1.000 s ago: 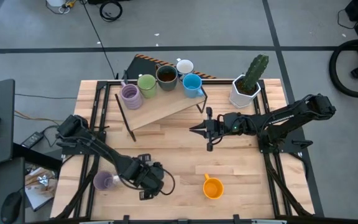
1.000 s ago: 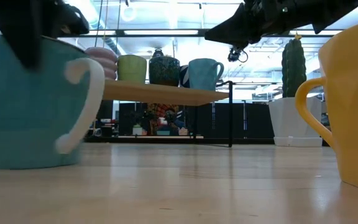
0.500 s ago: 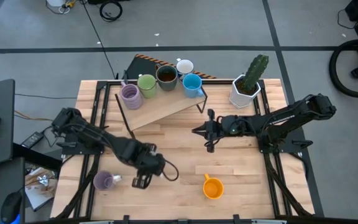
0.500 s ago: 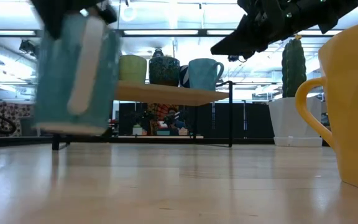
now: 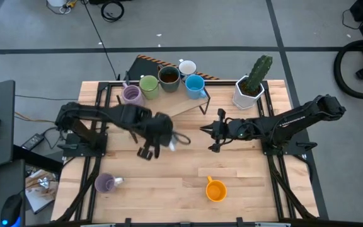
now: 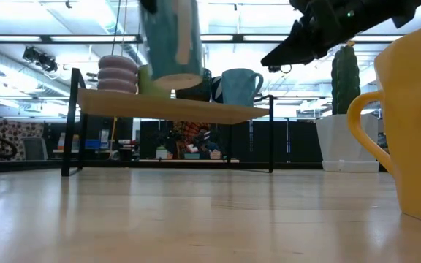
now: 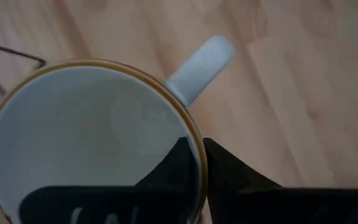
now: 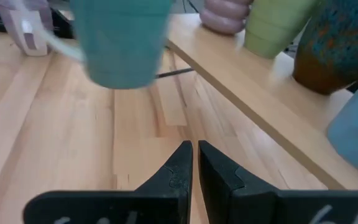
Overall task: Place coffee mugs
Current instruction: Put the blue mug on the shelf
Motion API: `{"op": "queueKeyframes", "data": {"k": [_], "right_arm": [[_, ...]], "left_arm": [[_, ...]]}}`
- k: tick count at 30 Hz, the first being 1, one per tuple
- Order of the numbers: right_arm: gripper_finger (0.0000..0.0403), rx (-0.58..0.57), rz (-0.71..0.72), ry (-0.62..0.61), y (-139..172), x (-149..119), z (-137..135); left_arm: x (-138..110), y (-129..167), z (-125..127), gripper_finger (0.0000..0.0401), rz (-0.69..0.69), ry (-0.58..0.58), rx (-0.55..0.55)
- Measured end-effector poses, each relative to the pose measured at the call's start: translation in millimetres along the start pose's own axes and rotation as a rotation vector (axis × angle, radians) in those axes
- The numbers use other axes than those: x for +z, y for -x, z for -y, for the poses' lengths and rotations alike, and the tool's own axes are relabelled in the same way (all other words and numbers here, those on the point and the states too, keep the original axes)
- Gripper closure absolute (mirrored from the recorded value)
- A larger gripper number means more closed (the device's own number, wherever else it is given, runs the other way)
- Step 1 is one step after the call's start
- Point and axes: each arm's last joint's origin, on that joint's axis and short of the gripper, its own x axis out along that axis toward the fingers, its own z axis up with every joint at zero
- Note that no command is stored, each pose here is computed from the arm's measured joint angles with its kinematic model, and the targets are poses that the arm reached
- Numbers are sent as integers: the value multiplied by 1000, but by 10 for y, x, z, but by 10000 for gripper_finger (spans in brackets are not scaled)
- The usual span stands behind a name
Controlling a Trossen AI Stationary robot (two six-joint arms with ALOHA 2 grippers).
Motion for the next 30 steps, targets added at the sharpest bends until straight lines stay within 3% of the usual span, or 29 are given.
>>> {"op": "queueKeyframes", "data": {"k": [4,15,22,30], "right_arm": [[372,0,4,23,12,8,2],[372,-34,34,29,-32,41,120],[372,-1,29,21,-62,29,143],[372,20,28,17,-69,23,127]], "left_arm": [[-52,87,-282,369,23,-21,33],[-232,170,-899,368,14,89,119],[-300,52,-1170,369,-31,75,180],[-357,-67,-1292,368,-71,53,152]]}}
